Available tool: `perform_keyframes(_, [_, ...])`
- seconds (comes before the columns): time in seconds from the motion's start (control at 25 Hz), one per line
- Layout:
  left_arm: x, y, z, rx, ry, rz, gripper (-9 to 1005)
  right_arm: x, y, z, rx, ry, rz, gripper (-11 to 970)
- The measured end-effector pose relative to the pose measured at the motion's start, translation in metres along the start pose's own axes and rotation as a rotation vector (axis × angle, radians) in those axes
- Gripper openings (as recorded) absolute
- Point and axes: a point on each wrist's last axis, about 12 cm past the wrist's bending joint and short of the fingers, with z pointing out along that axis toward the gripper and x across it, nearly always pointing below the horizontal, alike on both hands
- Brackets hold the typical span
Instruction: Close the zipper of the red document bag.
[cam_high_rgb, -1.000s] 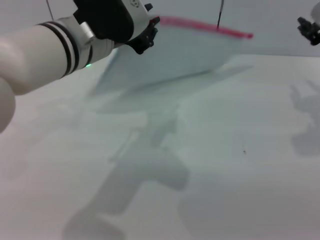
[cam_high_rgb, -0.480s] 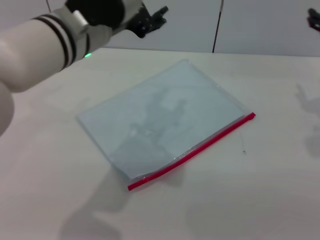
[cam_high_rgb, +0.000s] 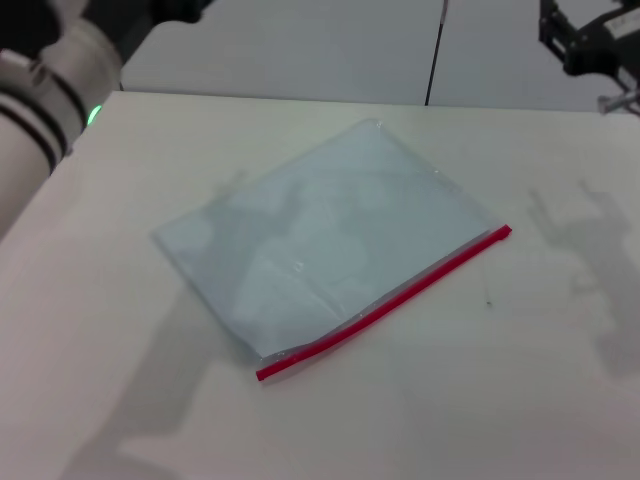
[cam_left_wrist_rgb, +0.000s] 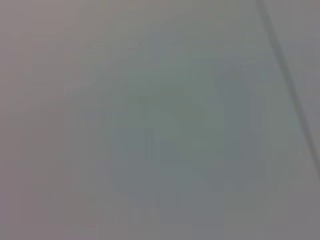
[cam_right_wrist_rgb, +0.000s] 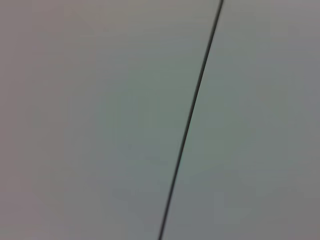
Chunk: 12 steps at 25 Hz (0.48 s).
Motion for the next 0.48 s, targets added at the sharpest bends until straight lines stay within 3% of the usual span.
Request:
perform_keyframes(0.16, [0.028, -0.003, -0.008, -0.046, -0.018, -0.05, 850, 0.023, 0.02, -0.01, 0.003, -0.095, 0.027, 674])
perform_keyframes(0.28, [0.054, -0.017, -0.016, -0.048, -0.065, -0.017, 849, 0.045, 0.037, -0.019, 0.008, -0.159, 0.071, 673])
perform_keyframes(0.48, [0.071, -0.026, -0.024, -0.044, -0.117, 0.0, 848, 0.063, 0.053, -0.02, -0.002, -0.163, 0.121, 672])
